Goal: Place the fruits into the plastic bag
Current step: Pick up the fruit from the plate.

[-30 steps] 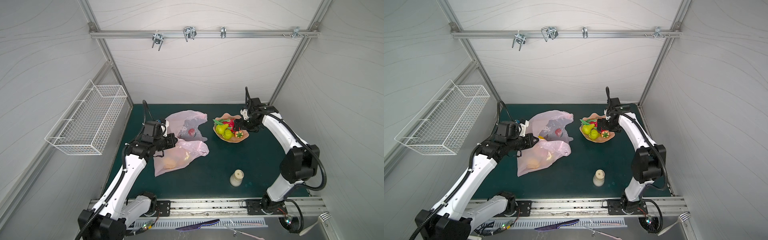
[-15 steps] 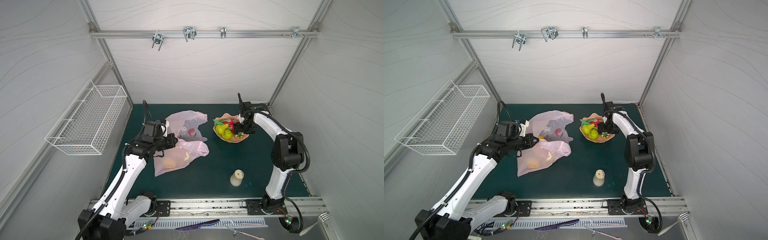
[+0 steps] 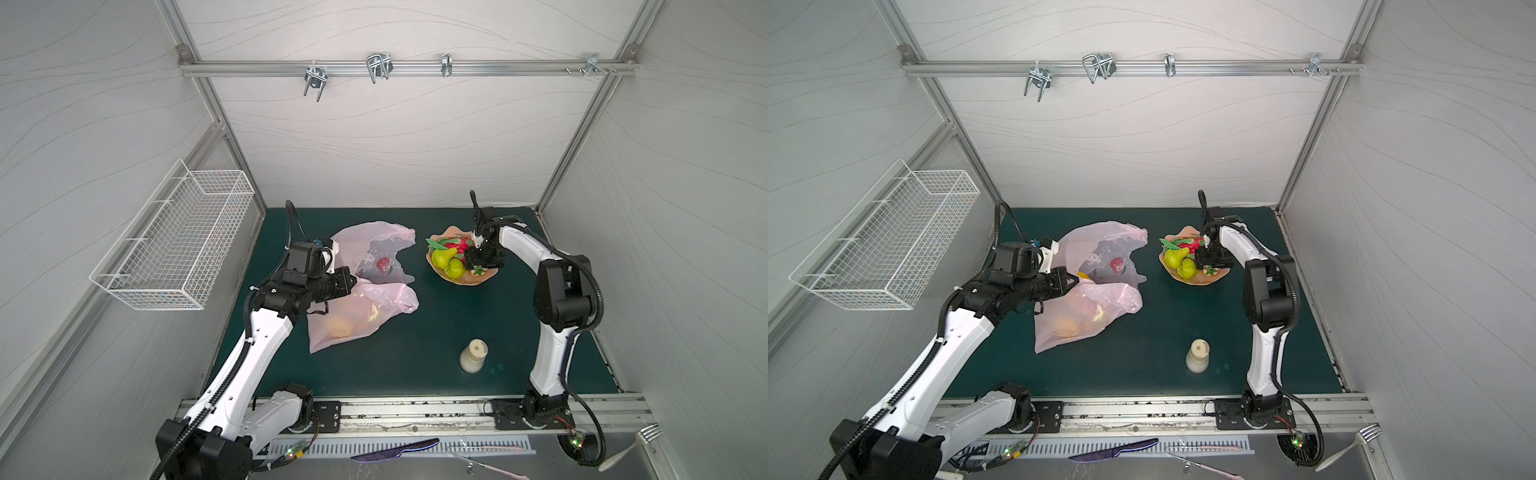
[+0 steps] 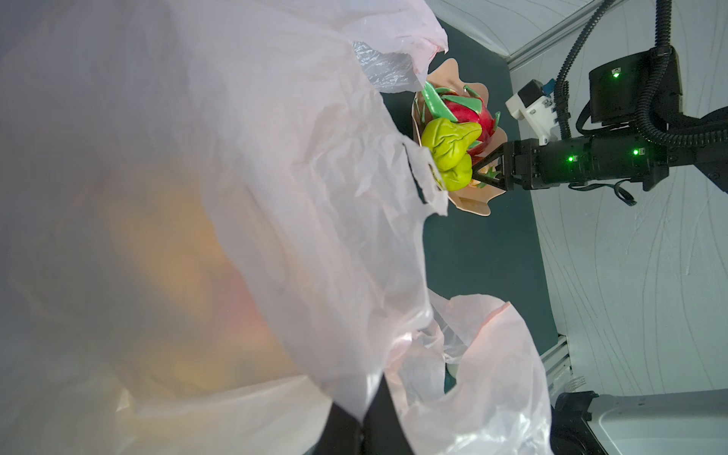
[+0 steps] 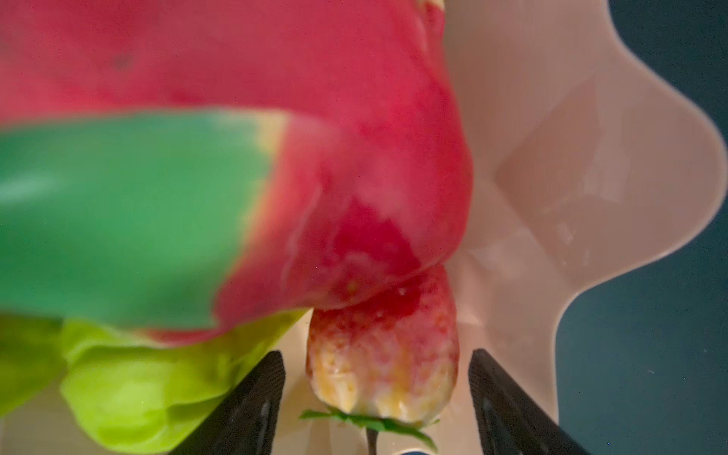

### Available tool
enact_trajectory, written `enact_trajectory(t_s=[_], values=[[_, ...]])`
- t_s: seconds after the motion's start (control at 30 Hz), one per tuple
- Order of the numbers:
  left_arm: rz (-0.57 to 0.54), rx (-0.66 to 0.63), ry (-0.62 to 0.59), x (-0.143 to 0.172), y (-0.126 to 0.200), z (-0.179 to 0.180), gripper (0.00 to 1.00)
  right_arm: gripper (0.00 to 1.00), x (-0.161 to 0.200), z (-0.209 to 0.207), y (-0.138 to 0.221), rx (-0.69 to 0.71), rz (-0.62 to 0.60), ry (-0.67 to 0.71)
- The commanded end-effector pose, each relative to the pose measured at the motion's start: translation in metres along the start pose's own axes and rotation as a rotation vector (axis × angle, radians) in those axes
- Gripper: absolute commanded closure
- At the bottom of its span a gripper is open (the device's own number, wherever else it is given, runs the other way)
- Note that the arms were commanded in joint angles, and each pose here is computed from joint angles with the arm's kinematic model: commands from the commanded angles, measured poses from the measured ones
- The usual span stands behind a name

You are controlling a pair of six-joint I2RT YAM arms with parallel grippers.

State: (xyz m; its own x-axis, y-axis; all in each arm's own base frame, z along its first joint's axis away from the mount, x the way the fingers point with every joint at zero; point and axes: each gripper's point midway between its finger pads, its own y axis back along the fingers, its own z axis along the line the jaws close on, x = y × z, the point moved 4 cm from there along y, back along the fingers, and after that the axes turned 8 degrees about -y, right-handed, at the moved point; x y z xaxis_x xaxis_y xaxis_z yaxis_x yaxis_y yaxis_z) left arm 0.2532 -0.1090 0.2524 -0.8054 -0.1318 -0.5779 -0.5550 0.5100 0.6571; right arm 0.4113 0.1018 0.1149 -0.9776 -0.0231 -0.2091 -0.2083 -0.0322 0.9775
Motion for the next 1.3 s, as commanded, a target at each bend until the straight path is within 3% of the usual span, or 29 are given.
enact_trajectory(t_s=[0.0,0.17,0.57,1.27], values=[[-0.061,0.034,-0.012,-0.015,0.011,-0.010,1.00,0.29,-0.006,-0.002,-0.006,0.016,-0.009,-0.003],[-0.060,0.038,-0.012,-0.015,0.011,-0.011,1.00,0.37,-0.008,-0.001,-0.010,0.010,-0.012,-0.010],[-0.062,0.047,-0.012,-0.015,0.011,-0.012,1.00,0.45,-0.001,-0.003,-0.006,0.011,-0.014,-0.025],[-0.058,0.065,-0.004,-0.016,0.004,-0.012,1.00,0.52,-0.007,0.002,0.126,-0.120,-0.281,-0.119]])
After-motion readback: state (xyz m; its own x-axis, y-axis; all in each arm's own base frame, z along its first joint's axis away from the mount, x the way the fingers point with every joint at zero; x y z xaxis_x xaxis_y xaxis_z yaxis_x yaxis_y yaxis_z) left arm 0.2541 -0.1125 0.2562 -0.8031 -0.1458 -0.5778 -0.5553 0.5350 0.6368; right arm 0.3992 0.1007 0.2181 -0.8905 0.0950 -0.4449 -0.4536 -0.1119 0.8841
